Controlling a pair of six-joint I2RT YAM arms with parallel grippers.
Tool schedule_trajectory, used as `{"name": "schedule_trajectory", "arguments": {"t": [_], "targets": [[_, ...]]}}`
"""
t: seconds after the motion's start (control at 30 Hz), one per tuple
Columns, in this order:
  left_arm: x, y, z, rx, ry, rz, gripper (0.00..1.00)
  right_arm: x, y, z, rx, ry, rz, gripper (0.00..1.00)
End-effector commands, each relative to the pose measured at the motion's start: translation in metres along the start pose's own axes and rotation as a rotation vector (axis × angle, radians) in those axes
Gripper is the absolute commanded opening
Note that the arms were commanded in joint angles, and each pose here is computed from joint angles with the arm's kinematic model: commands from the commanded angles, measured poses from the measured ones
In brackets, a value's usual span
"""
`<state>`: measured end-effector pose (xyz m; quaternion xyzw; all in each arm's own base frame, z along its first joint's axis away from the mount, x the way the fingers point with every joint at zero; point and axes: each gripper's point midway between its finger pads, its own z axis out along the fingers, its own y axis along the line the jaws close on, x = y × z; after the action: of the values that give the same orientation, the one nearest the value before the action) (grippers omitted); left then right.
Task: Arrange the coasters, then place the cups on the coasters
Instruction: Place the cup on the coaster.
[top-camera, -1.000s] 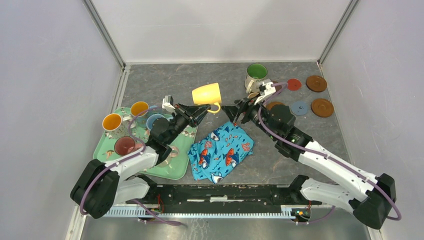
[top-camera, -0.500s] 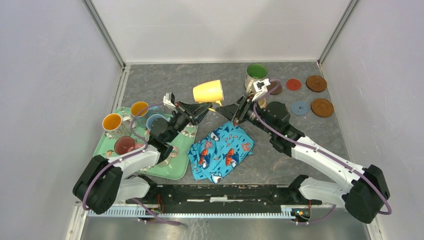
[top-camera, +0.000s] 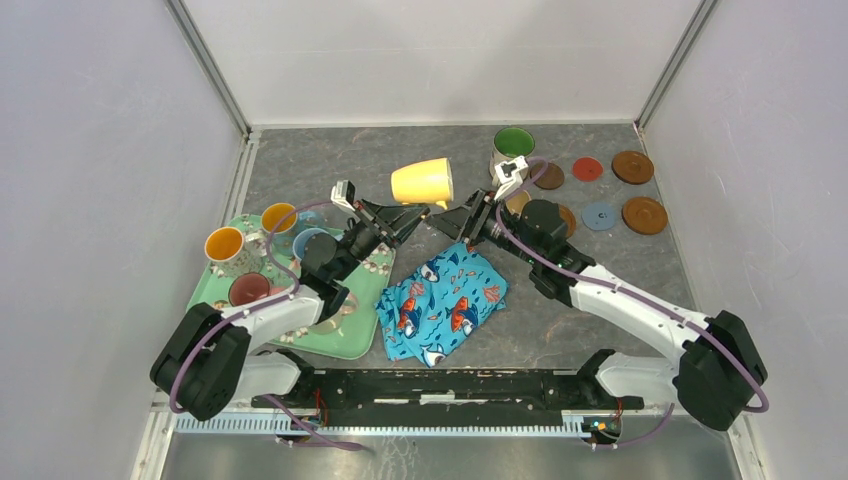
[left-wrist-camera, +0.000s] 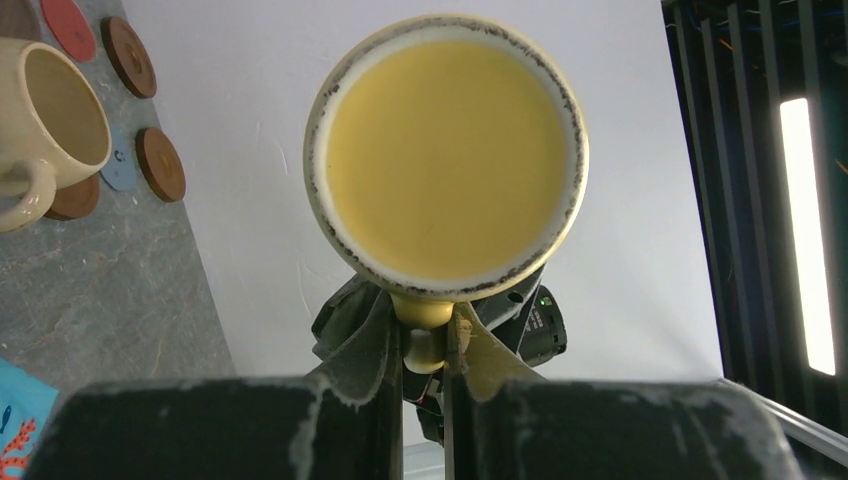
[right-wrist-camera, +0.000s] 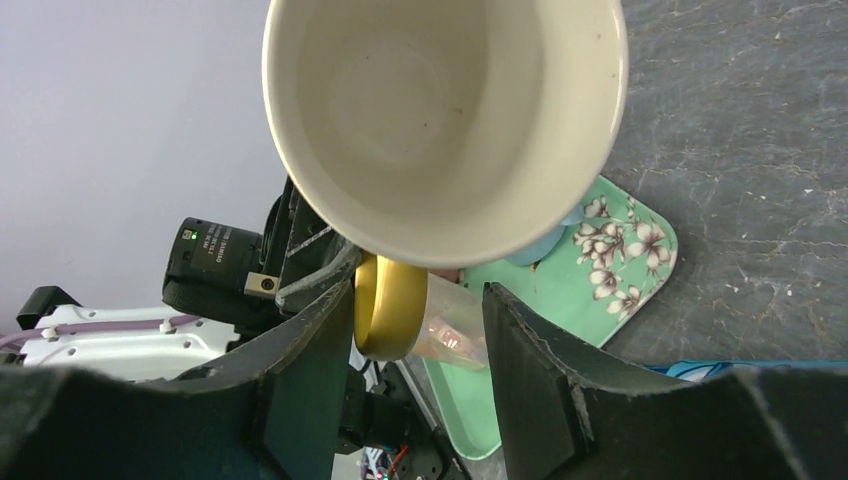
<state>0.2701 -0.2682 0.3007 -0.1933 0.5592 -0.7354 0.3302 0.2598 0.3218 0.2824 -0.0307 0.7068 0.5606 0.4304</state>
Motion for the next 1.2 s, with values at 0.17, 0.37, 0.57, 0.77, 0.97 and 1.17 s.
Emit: {"name": "schedule_trajectory", "arguments": {"t": [0.17,0.37,0.57,0.77,0.97,1.17], "targets": [[0.009,-0.065,0.006,0.211,0.063,0.046,0.02,-0.025,0.033,0.005,-0.128,-0.049,-0.004,0.48],[0.014,-0.063,0.009,0.208,0.093,0.064,0.02,-0.023,0.039,0.006,-0.156,-0.023,-0.003,0.38],[0.018,-0.062,0.010,0.207,0.118,0.080,0.02,-0.023,0.036,0.006,-0.136,-0.021,-0.027,0.03],[0.023,-0.056,0.013,0.167,0.155,0.161,0.09,-0.033,0.027,0.003,-0.057,-0.053,-0.104,0.00],[0.019,-0.043,0.017,0.086,0.143,0.239,0.60,-0.052,0.017,-0.004,0.040,-0.122,-0.203,0.00],[0.016,-0.026,0.017,-0.028,0.157,0.365,0.97,-0.074,0.003,-0.011,0.179,-0.172,-0.329,0.00]]}}
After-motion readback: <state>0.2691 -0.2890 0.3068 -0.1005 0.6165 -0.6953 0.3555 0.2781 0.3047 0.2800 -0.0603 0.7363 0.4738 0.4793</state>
